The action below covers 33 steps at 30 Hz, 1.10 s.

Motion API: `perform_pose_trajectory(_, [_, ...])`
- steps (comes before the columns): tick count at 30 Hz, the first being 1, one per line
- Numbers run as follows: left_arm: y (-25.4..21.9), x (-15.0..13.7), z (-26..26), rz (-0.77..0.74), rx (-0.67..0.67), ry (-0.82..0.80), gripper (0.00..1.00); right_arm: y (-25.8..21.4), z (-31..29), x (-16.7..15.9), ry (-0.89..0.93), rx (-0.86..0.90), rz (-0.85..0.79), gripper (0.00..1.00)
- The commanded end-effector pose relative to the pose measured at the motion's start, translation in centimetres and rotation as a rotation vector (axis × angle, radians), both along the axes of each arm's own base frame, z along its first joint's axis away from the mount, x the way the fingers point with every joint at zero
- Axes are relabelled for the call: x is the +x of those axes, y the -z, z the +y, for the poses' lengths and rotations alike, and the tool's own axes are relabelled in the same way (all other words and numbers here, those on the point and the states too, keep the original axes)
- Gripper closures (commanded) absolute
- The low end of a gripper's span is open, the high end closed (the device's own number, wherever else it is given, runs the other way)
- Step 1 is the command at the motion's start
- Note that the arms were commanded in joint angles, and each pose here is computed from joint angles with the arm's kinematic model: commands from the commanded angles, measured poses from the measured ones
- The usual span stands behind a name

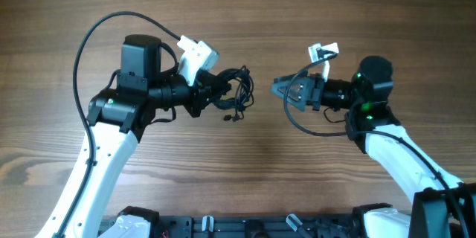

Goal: Untangle cables

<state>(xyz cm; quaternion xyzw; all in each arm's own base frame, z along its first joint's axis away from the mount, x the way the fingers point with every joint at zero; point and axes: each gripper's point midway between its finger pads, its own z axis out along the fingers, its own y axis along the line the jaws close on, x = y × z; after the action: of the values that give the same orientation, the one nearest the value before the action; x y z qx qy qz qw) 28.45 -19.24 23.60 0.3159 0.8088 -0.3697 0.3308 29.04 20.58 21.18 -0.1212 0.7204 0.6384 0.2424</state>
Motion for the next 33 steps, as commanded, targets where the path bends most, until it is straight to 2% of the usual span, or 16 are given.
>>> perform_pose_trajectory(1, [-1.0,-0.4,-0.3,-0.063,-0.023,0.060,0.96,-0.2,1.5,-0.8,-0.045,0.003,-0.001,0.03])
perform_pose_trajectory(4, [-1.6,-0.7,-0.7,-0.073,-0.056,0.087,0.96,0.1,3.8,-1.6,-0.074,-0.049,-0.227,0.10])
perform_pose_trajectory(7, [-2.4,-1.8,-1.4,-0.054,-0.120,0.149,0.96,0.5,4.2,0.8,0.083,-0.110,-0.272,0.20])
perform_pose_trajectory(9, [-2.4,-1.9,-1.5,-0.045,-0.126,0.151,0.96,-0.4,4.4,1.1,0.101,-0.094,-0.317,0.32])
perform_pose_trajectory(10, [-2.5,-2.0,-1.5,-0.043,-0.129,0.153,0.96,-0.8,4.5,1.0,0.100,-0.079,-0.319,0.39])
perform_pose_trajectory(15, [-2.5,-2.7,-2.4,-0.041,-0.133,0.188,0.96,-1.6,5.9,-0.6,0.026,-0.048,-0.360,0.96])
perform_pose_trajectory(21, [-1.8,-1.8,-1.8,-0.054,-0.083,0.137,0.58,0.6,6.0,-1.7,-0.052,-0.114,-0.400,0.96])
perform_pose_trajectory(22, [-1.8,-1.4,-1.7,-0.065,-0.071,0.125,0.54,1.6,5.9,-2.0,-0.067,-0.145,-0.401,0.96])
perform_pose_trajectory(25, [-1.3,-0.4,-1.1,-0.091,-0.021,0.074,0.55,2.2,5.8,-2.3,-0.087,-0.154,-0.383,0.96])
perform_pose_trajectory(26, [-1.1,-0.2,-1.0,-0.091,-0.012,0.065,0.68,1.9,5.5,-2.4,-0.100,-0.141,-0.388,0.96])
perform_pose_trajectory(27, [-1.1,-0.3,-1.0,-0.084,-0.011,0.066,0.77,1.8,5.2,-2.6,-0.116,-0.130,-0.397,0.96])
perform_pose_trajectory(28, [-0.9,-0.5,-0.9,-0.071,-0.008,0.066,0.78,1.7,4.9,-2.6,-0.125,-0.121,-0.399,0.96])
perform_pose_trajectory(31, [0.4,-1.9,-0.6,-0.002,0.023,0.084,0.76,1.5,3.7,-2.2,-0.117,-0.110,-0.395,0.96])
perform_pose_trajectory(33, [0.8,-2.6,-0.5,0.028,0.030,0.099,0.70,1.5,3.5,-2.0,-0.109,-0.111,-0.392,0.96])
